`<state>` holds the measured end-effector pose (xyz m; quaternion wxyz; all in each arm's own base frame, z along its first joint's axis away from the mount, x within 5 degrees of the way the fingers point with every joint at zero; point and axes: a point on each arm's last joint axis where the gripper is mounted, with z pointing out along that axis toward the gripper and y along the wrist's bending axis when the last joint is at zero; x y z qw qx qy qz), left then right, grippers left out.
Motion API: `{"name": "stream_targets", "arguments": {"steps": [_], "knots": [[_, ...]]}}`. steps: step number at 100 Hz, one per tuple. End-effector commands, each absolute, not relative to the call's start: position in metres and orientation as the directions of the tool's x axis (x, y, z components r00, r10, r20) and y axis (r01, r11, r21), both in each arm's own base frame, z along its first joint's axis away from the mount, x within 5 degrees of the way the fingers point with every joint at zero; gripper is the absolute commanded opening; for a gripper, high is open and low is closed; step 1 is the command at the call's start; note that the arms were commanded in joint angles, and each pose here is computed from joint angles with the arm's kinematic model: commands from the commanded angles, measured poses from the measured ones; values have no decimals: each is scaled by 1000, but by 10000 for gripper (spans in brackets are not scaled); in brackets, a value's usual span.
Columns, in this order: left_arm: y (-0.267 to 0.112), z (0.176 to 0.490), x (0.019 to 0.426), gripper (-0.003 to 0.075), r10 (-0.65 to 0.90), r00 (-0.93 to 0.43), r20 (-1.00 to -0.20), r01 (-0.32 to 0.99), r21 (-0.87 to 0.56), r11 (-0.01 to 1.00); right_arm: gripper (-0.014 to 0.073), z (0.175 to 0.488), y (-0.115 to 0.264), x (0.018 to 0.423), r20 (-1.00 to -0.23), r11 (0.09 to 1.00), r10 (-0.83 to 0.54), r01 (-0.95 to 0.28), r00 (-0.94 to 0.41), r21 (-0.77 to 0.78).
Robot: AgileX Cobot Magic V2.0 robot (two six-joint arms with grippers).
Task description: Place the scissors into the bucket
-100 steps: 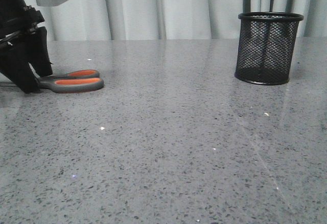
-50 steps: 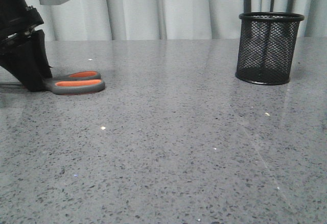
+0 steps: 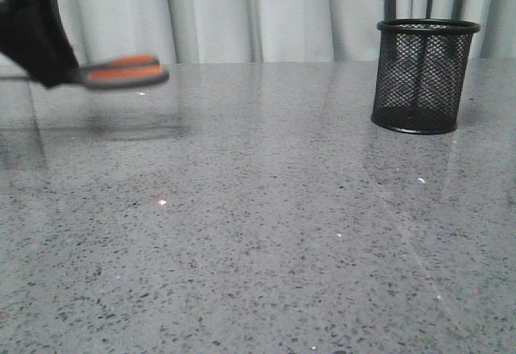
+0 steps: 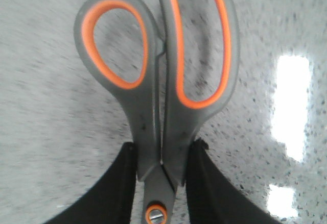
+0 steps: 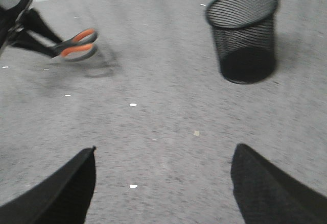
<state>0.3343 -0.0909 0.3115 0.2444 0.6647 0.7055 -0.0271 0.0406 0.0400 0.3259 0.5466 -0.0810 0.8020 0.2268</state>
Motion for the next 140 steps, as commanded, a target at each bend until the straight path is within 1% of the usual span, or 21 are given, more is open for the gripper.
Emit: {"name": "stream_targets", "arguments": {"steps": [1,7,10,20,31,48,63,72,89,120,128,140], "knots": [[-96,359,317,-12,868,43,-494,894,407,187,501,345,45,41,-942,844,154,-455,-299,283],[-99,376,306,-12,842,72,-534,874,441,205,501,350,51,38,-952,806,161,-522,-262,279],[-101,382,301,-12,836,91,-540,862,463,205,501,352,53,37,-957,789,164,-550,-241,274],[-112,406,280,-12,817,178,-548,816,546,189,501,360,58,35,-975,739,162,-635,-155,224],[-132,424,256,-12,786,284,-549,784,605,139,501,368,62,37,-976,697,186,-685,-114,212],[-167,438,220,-12,718,439,-541,753,657,34,501,387,66,47,-980,669,160,-718,-115,193],[-190,442,195,-12,680,560,-473,693,717,-72,501,409,66,54,-983,671,157,-721,-92,175],[-202,445,183,-12,645,608,-464,670,736,-103,501,417,66,61,-983,672,155,-720,-95,175],[-218,449,169,-12,585,666,-462,631,768,-111,501,418,66,78,-980,674,145,-711,-138,200],[-231,457,158,-11,524,711,-468,584,809,-70,501,410,67,103,-965,678,143,-689,-218,256],[-232,458,157,-12,518,715,-469,579,813,-63,501,409,67,110,-957,673,167,-681,-239,288],[-235,460,154,-11,506,724,-470,571,819,-57,501,409,70,124,-916,616,263,-678,-303,401]]}}
